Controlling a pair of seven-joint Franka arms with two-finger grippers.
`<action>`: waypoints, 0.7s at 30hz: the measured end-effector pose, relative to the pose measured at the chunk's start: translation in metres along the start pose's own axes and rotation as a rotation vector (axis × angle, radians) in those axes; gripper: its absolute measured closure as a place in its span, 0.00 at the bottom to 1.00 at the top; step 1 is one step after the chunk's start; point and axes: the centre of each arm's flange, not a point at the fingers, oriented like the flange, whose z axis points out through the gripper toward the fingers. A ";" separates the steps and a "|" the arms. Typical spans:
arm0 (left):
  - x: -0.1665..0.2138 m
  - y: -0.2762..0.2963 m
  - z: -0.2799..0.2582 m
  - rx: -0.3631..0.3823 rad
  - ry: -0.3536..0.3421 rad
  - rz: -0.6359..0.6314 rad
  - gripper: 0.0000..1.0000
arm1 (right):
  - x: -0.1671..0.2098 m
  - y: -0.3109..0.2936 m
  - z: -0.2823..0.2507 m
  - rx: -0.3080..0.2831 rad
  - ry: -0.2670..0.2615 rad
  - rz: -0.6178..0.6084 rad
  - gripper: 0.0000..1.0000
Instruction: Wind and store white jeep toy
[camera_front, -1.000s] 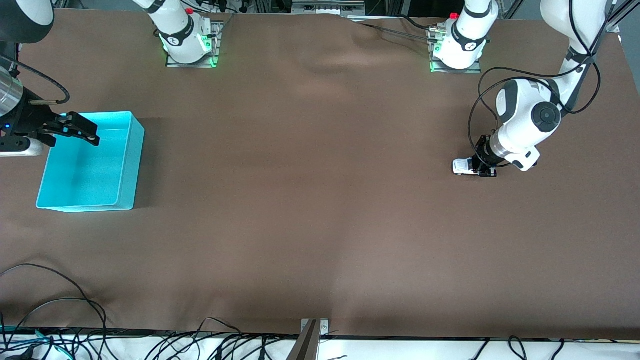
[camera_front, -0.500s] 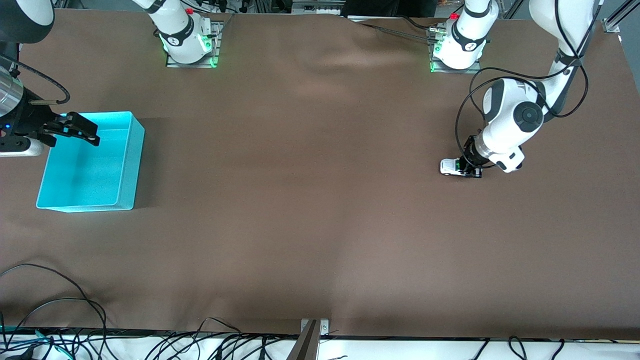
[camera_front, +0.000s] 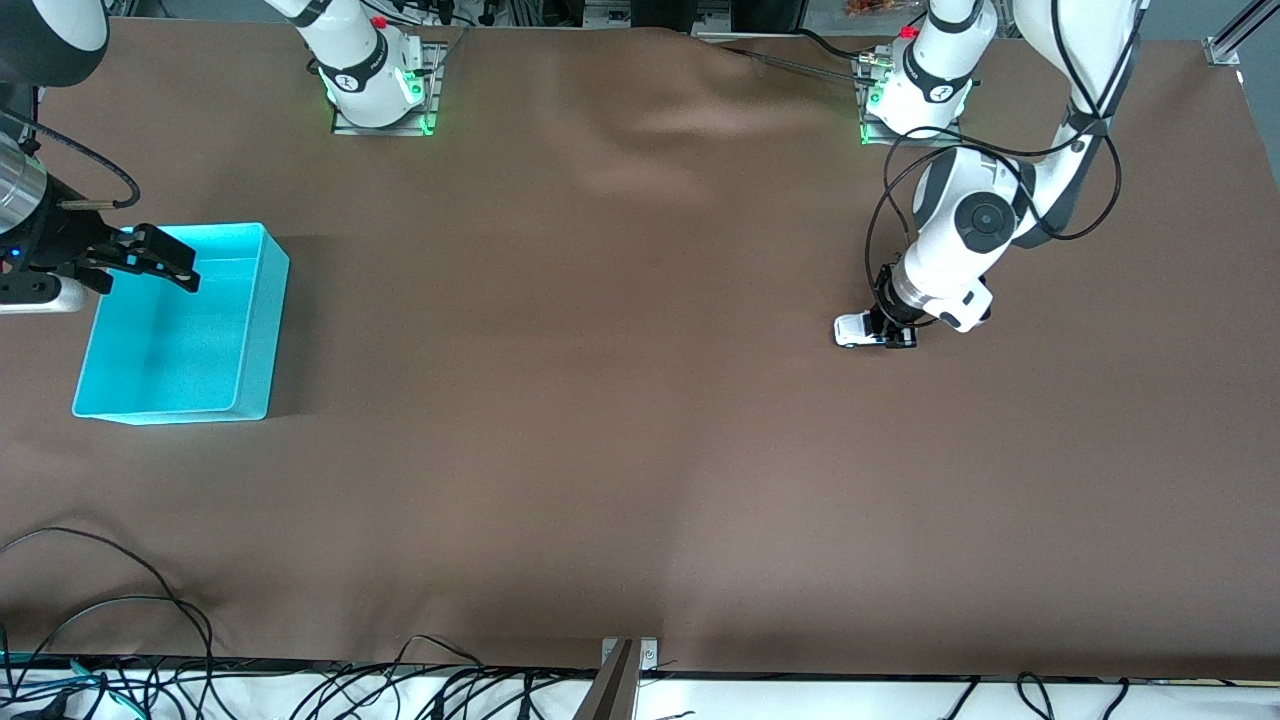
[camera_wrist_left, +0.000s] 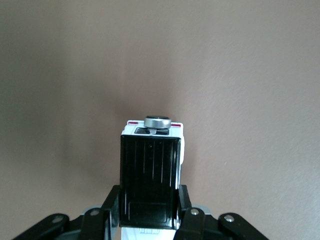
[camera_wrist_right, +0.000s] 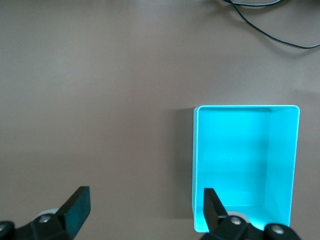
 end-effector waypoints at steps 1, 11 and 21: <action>-0.003 0.000 0.001 0.001 0.000 -0.008 0.52 | 0.000 0.000 0.000 0.000 0.000 0.000 0.00; -0.018 -0.002 0.007 -0.004 0.016 0.023 0.52 | 0.000 0.000 0.000 0.000 0.000 0.000 0.00; -0.015 -0.001 0.008 -0.014 0.050 0.076 0.52 | 0.000 0.000 0.000 0.000 0.000 0.000 0.00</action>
